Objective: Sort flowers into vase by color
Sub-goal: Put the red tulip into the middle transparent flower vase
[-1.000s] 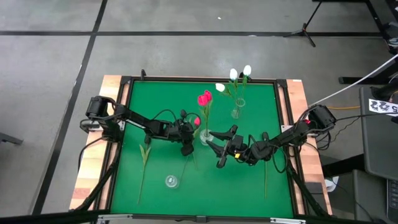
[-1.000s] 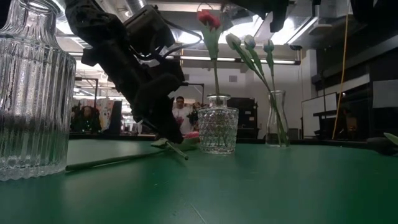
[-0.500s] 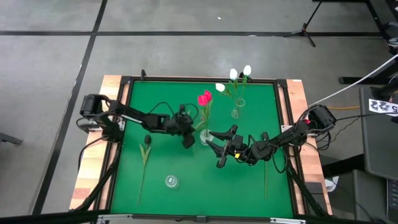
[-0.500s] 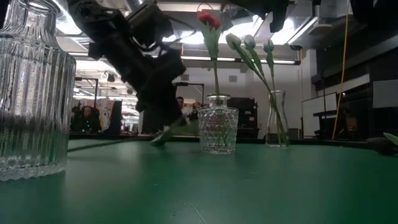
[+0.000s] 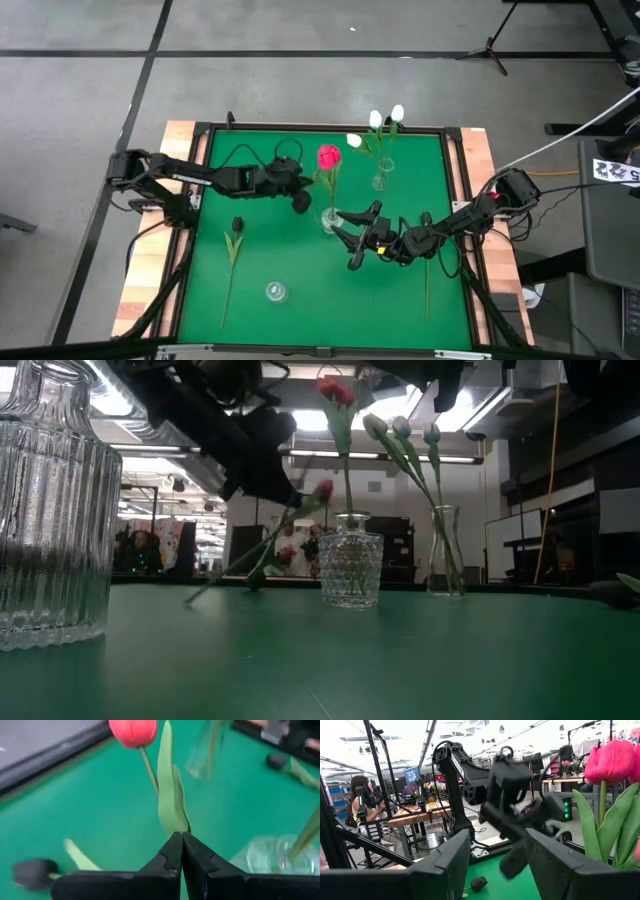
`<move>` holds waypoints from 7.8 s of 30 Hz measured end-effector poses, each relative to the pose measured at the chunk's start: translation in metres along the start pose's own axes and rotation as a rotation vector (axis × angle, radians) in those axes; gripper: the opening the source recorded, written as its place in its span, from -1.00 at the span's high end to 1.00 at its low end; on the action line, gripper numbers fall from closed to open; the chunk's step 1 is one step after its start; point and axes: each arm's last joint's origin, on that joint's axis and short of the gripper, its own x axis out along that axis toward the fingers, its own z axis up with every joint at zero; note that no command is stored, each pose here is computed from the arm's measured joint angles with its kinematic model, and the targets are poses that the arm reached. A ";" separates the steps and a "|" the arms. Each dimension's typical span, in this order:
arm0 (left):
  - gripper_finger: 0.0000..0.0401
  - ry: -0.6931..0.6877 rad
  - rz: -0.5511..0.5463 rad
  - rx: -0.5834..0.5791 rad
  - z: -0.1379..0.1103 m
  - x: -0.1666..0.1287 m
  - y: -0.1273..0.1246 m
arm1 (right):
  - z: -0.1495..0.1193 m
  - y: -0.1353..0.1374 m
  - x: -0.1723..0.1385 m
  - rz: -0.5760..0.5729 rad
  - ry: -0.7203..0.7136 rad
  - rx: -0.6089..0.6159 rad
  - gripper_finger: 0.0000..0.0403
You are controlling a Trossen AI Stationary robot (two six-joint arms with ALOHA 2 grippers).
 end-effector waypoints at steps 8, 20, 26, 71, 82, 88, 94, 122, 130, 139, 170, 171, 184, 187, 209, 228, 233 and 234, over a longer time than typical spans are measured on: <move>0.99 -0.120 0.059 -0.034 0.028 -0.028 0.019 | 0.000 0.000 0.000 0.000 -0.001 0.001 0.08; 0.98 -0.308 0.048 -0.058 0.056 -0.079 0.029 | 0.000 -0.002 0.000 -0.069 0.005 -0.063 0.08; 0.98 -0.183 0.031 -0.077 0.041 -0.064 0.027 | -0.002 -0.003 0.000 -0.100 0.024 -0.081 0.08; -0.25 0.295 0.137 -0.269 -0.054 0.071 0.042 | -0.005 0.000 0.000 -0.013 0.039 -0.039 0.08; 0.71 0.322 0.152 -0.237 -0.057 0.070 0.044 | -0.005 0.000 0.000 -0.014 0.039 -0.040 0.08; 0.95 0.336 0.129 -0.306 -0.056 0.071 0.047 | -0.005 -0.001 0.000 -0.014 0.043 -0.044 0.08; 0.99 0.380 0.097 -0.336 -0.049 0.062 0.056 | -0.006 0.000 0.000 -0.014 0.045 -0.046 0.08; 1.00 -0.146 0.049 -0.419 0.053 -0.040 0.084 | -0.007 -0.001 0.000 -0.033 0.053 -0.056 0.08; 0.99 -0.090 0.091 -0.165 0.051 -0.059 0.085 | -0.007 -0.001 0.000 -0.033 0.058 -0.067 0.08; 0.67 0.090 -0.046 0.274 0.033 -0.050 0.075 | -0.011 -0.001 -0.001 -0.037 0.091 -0.101 0.08; -0.12 0.557 -0.062 0.373 -0.036 0.032 0.095 | -0.019 -0.003 -0.002 -0.052 0.148 -0.085 0.08; -0.09 0.566 -0.062 0.373 -0.038 0.034 0.095 | -0.019 -0.003 -0.002 -0.051 0.148 -0.085 0.08; 0.63 0.595 -0.032 0.294 -0.037 0.029 0.100 | -0.018 -0.002 -0.001 -0.051 0.142 -0.076 0.08; 0.83 0.592 -0.023 0.275 -0.036 0.029 0.103 | -0.018 -0.002 -0.001 -0.051 0.142 -0.076 0.08; 0.68 0.486 0.026 0.127 -0.014 0.020 0.101 | -0.018 -0.002 -0.001 -0.050 0.143 -0.078 0.08; 0.42 0.573 0.077 0.178 -0.018 0.011 0.107 | -0.019 -0.002 -0.002 -0.046 0.149 -0.083 0.08; 0.09 0.597 0.062 0.209 -0.020 0.010 0.108 | -0.019 -0.002 -0.002 -0.047 0.150 -0.085 0.08; 0.03 0.603 0.062 0.207 -0.021 0.011 0.108 | -0.019 -0.002 -0.002 -0.048 0.150 -0.085 0.08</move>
